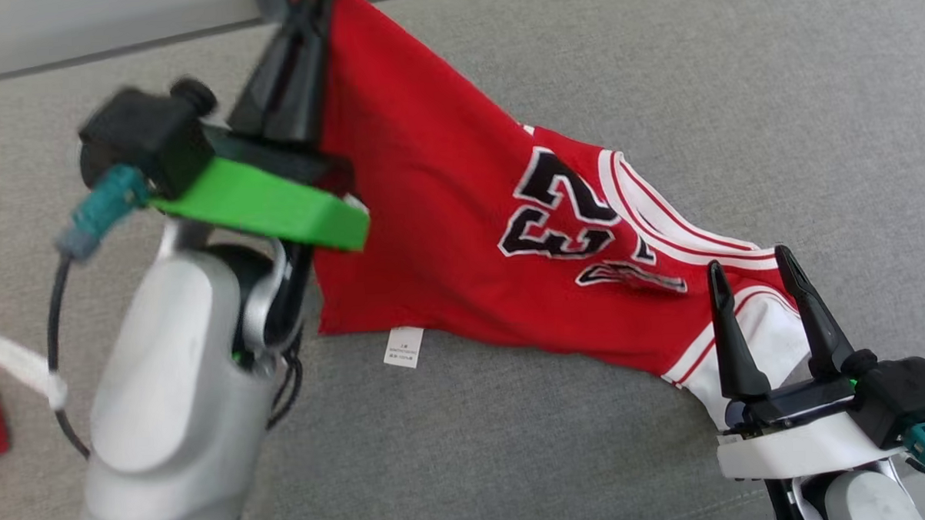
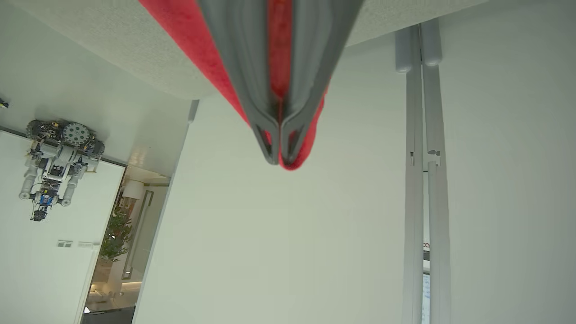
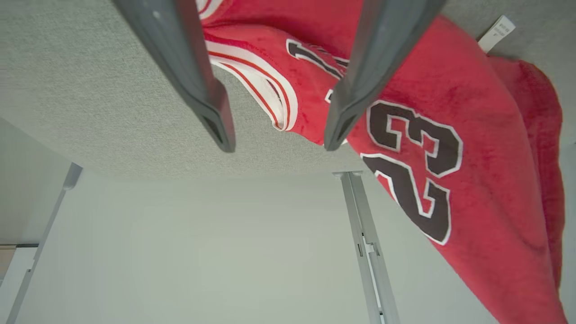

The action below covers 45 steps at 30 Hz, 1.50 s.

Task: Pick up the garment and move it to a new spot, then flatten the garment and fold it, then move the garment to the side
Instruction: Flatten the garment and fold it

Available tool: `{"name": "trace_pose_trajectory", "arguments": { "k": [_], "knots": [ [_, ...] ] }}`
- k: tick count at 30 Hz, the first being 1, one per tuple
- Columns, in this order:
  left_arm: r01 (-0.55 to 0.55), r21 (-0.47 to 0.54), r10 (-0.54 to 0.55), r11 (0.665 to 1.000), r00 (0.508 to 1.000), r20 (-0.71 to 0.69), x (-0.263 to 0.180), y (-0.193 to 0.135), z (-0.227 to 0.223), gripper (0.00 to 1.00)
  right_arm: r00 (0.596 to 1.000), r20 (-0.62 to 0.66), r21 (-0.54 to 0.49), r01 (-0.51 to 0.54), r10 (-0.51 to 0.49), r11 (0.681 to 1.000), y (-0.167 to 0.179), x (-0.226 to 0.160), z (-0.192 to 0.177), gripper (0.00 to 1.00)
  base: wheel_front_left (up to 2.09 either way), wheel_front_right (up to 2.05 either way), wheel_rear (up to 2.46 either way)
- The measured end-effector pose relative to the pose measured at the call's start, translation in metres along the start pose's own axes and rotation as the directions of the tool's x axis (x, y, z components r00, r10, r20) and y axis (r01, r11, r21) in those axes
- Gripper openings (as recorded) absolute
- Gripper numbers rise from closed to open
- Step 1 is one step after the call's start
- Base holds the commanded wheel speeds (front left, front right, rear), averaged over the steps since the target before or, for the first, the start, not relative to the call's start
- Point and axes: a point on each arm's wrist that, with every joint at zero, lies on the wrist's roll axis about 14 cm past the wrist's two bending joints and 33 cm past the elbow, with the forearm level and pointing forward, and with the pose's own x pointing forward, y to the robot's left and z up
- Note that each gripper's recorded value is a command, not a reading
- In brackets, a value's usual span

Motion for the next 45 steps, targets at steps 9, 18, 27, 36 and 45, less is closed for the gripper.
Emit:
{"name": "trace_pose_trajectory", "arguments": {
  "k": [9,18,27,36,45],
  "knots": [
    [-0.093,0.058,0.102,0.994,0.980,-0.173,0.048,0.086,-0.096,0.00,0.997,-0.062,-0.013,0.044,-0.044,0.999,-0.014,0.005,-0.021,1.00,0.00,0.00,0.00],
    [-0.122,0.039,0.128,0.992,0.958,-0.258,0.042,0.096,-0.142,1.00,0.992,-0.101,-0.025,0.078,-0.080,0.997,-0.024,-0.005,-0.029,1.00,0.00,0.00,0.00],
    [-0.285,-0.159,0.211,0.945,0.906,-0.367,-0.078,0.075,-0.174,1.00,0.991,-0.079,-0.013,0.104,-0.104,0.995,-0.027,-0.030,-0.016,1.00,0.00,0.00,0.00],
    [-0.240,-0.218,0.107,0.946,0.865,-0.490,-0.170,0.020,-0.176,1.00,0.995,-0.027,-0.004,0.093,-0.093,0.996,-0.022,-0.045,0.002,1.00,0.00,0.00,0.00],
    [-0.243,-0.191,0.103,0.951,0.832,-0.545,-0.178,0.016,-0.189,1.00,0.995,0.002,-0.009,0.095,-0.095,0.995,-0.022,-0.049,0.011,1.00,0.00,0.00,0.00]
  ]
}}
